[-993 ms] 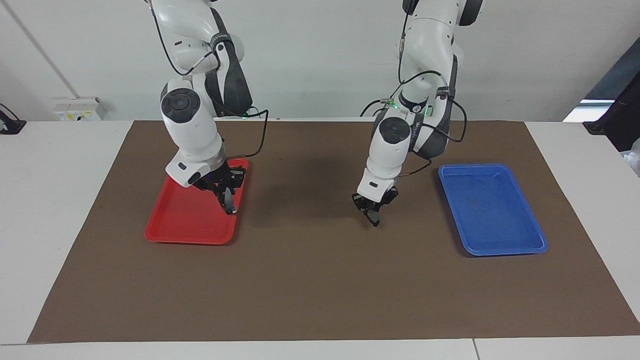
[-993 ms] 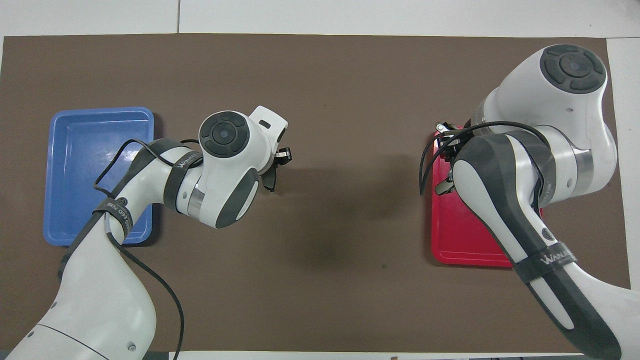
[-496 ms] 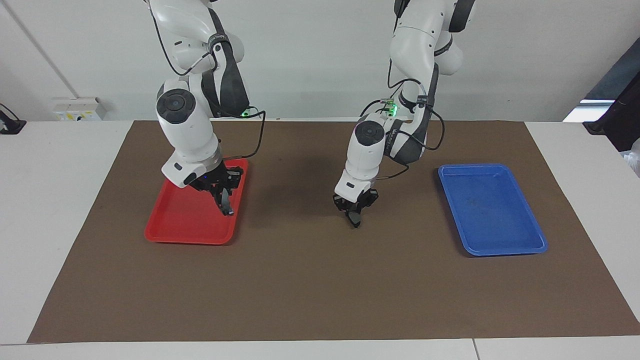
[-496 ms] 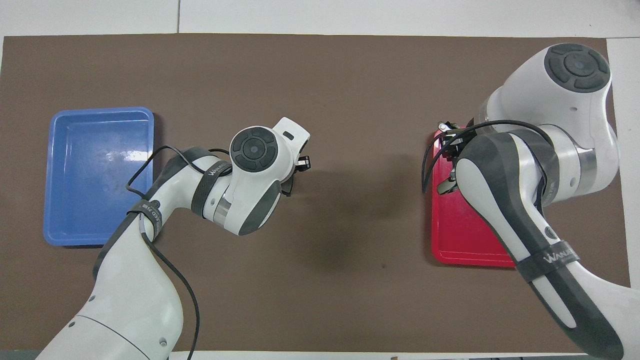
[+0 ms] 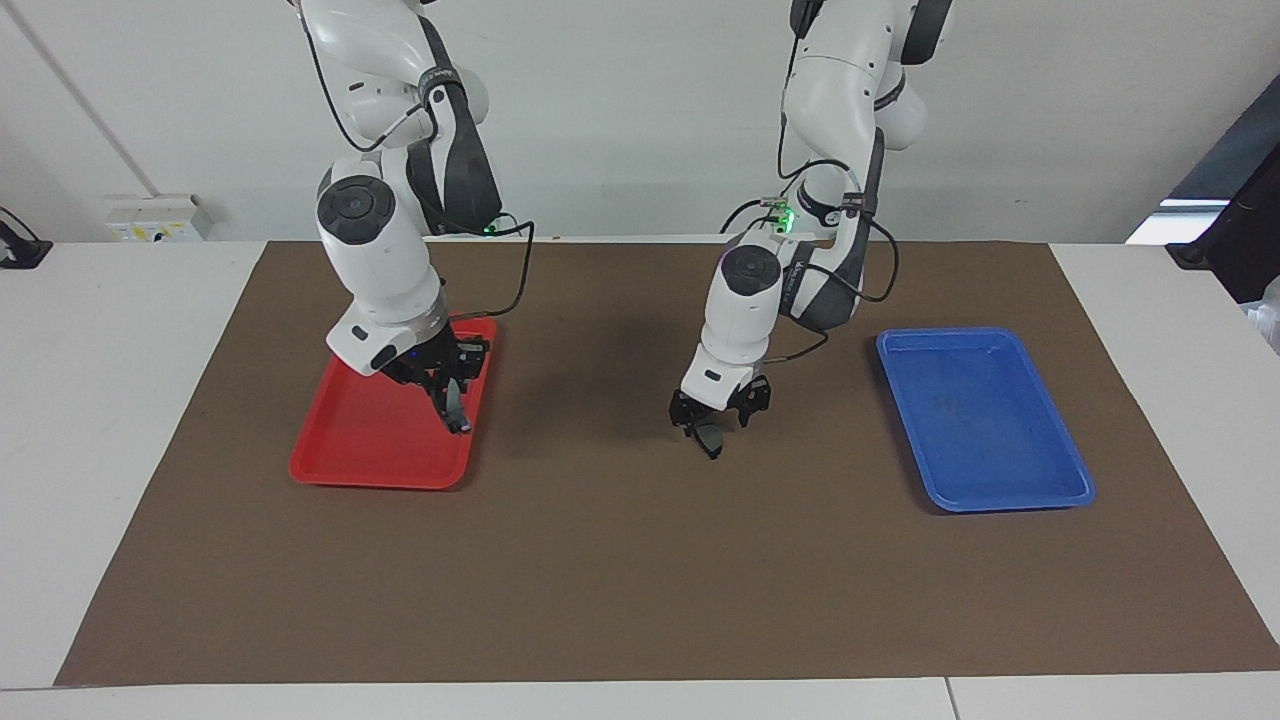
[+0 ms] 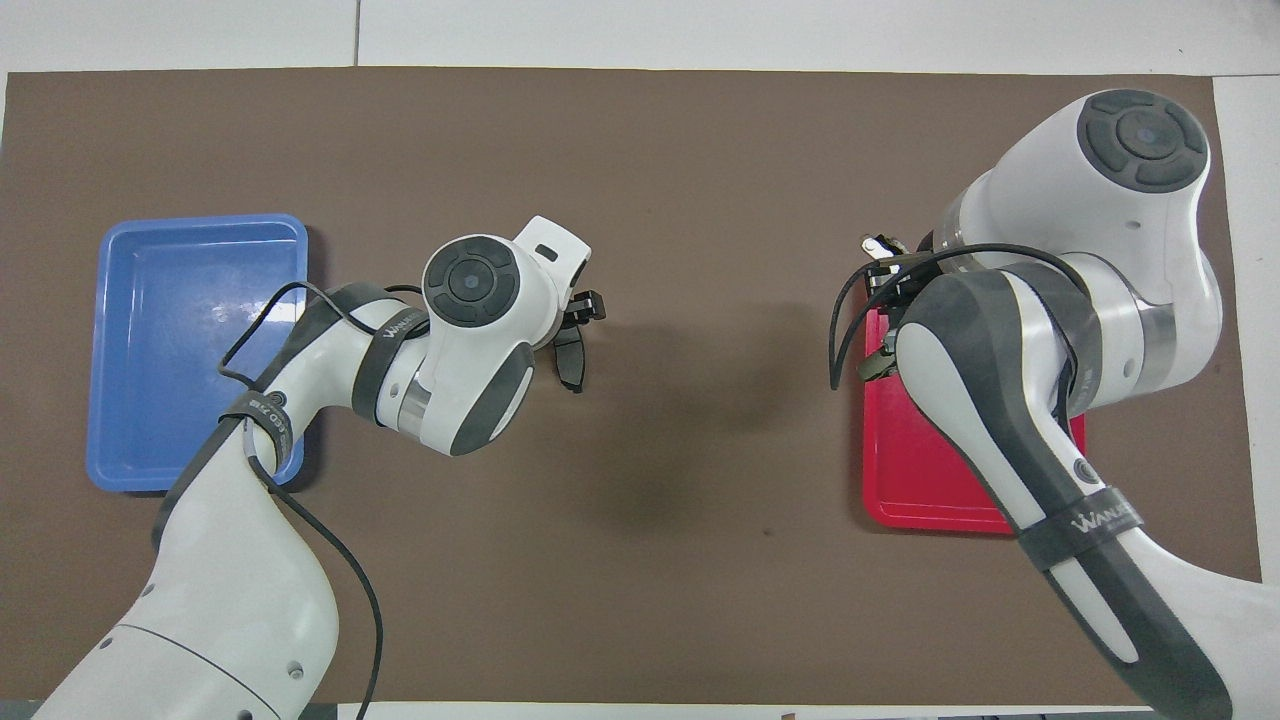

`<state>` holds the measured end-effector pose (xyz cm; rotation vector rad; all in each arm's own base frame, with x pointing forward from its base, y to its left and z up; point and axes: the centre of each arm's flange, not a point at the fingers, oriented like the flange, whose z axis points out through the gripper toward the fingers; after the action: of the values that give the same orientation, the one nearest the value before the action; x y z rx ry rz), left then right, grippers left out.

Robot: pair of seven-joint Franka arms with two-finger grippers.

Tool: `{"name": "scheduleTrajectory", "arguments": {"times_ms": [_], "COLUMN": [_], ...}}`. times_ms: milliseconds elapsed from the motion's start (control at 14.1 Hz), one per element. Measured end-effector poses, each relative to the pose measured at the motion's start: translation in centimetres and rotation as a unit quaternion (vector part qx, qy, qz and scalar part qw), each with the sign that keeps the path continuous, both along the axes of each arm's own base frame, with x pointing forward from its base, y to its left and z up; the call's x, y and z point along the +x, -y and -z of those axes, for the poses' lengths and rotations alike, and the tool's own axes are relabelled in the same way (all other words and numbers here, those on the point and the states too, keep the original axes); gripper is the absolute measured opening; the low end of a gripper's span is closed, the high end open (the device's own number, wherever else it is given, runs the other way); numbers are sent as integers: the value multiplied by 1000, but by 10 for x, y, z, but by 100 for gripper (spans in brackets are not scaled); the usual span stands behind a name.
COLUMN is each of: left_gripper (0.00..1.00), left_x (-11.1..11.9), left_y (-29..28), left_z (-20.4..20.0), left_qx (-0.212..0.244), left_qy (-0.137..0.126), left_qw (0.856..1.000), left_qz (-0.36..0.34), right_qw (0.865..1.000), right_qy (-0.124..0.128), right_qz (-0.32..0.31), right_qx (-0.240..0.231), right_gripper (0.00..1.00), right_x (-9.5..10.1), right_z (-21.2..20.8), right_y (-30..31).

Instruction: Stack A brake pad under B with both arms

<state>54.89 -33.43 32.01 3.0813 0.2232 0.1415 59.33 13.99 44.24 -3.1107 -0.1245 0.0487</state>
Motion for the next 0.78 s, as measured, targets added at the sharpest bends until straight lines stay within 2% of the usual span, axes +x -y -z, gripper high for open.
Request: {"name": "scheduleTrajectory", "arguments": {"times_ms": [213, 426, 780], "left_gripper": [99, 99, 99], "left_x": [24, 37, 42], "left_y": [-47, -106, -193], "left_z": [-34, -70, -114], "left_qx": [-10, -1, 12], "left_qy": [17, 9, -13], "left_qw": [999, 1000, 1000], "left_qz": [-30, -20, 13], "right_qw": [999, 998, 997], "right_qy": [29, 42, 41], "right_qz": [-9, -9, -39], "right_qx": [33, 47, 53], "right_gripper": [43, 43, 43], "right_x": [-9, -10, 0], "right_z": [-1, 1, 70], "right_y": [-76, -163, -272]}}
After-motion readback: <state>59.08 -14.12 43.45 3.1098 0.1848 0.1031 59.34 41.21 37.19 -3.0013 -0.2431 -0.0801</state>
